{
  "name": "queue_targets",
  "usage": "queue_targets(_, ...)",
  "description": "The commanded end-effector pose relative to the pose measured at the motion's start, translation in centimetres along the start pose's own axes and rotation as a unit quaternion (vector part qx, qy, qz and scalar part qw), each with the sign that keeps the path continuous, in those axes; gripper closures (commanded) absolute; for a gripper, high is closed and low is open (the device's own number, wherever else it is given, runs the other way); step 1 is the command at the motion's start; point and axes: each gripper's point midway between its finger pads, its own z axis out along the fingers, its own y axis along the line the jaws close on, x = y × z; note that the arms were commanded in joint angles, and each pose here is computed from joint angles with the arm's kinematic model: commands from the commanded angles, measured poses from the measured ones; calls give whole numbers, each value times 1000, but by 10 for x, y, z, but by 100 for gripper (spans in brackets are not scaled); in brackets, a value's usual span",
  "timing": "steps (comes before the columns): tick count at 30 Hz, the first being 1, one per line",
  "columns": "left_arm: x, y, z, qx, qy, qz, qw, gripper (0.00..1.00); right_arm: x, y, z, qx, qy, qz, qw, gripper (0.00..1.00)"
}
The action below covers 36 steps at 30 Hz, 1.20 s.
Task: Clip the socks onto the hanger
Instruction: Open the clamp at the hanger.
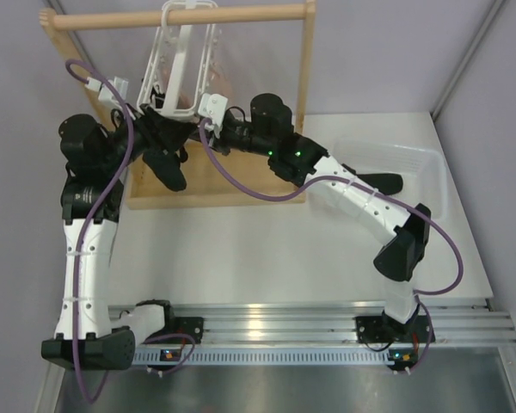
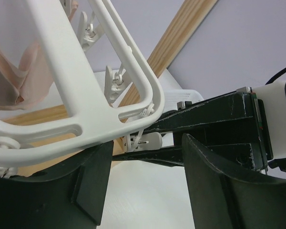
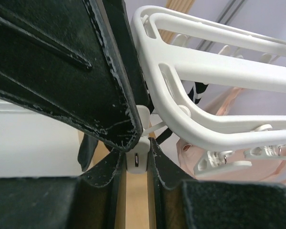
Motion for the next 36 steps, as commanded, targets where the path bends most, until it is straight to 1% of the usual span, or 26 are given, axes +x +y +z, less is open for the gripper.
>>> queue_targets(1,-15,-8,3,6,-12,43,999,36,-32,-1,-3,4,-27,-11,1000,100)
queue_targets(2,-15,-5,4,-1,-11,47,999,37,-33,-1,-3,3,-28,-11,1000,100)
queue_targets(4,-5,-10,10,3,8,59,998,38,-34,-2,-4,4,-28,-11,1000,100)
queue_targets(8,-4,-5,14,-16,12,72,997,42,-35,-1,-4,3,-28,-12,1000,100)
queue_targets(11,-6,2,14,-39,11,80,996,50,-36,-2,-5,5,-29,-14,999,100)
queue_targets(12,-8,5,14,-46,9,86,995,58,-37,-2,-5,5,-29,-14,999,100)
queue_targets(13,-7,8,15,-50,13,86,995,62,-37,-1,-5,4,-29,-13,999,100)
queue_targets(15,-6,12,15,-61,18,88,994,66,-38,-2,-6,5,-30,-14,999,100)
queue_targets(18,-7,16,14,-72,18,91,993,69,-41,-3,-7,6,-33,-16,999,100)
queue_targets(19,-8,21,15,-84,18,90,992,76,-41,-3,-7,5,-32,-17,999,100)
queue_targets(21,-9,24,14,-95,18,85,992,85,-40,-2,-8,3,-29,-19,999,100)
queue_targets(22,-9,26,15,-98,19,82,992,96,-38,-2,-9,4,-26,-19,999,99)
queue_targets(23,-9,24,16,-94,19,79,992,99,-37,-2,-9,4,-24,-20,1000,96)
queue_targets(24,-7,23,17,-90,19,71,993,100,-35,-3,-10,8,-21,-22,1000,94)
queue_targets(25,-11,15,17,-73,11,71,995,100,-31,-2,-9,7,-15,-23,1000,86)
queue_targets(28,-12,4,17,-52,8,52,997,100,-26,-4,-11,11,-10,-27,1000,70)
queue_targets(30,-14,-2,17,-41,5,38,998,100,-22,-6,-12,13,-7,-29,999,67)
queue_targets(32,-15,-7,16,-30,3,30,999,100,-18,-9,-12,16,-5,-28,999,68)
queue_targets(36,-13,-8,17,-18,4,-11,1000,100,-17,-13,-14,17,-10,-30,999,66)
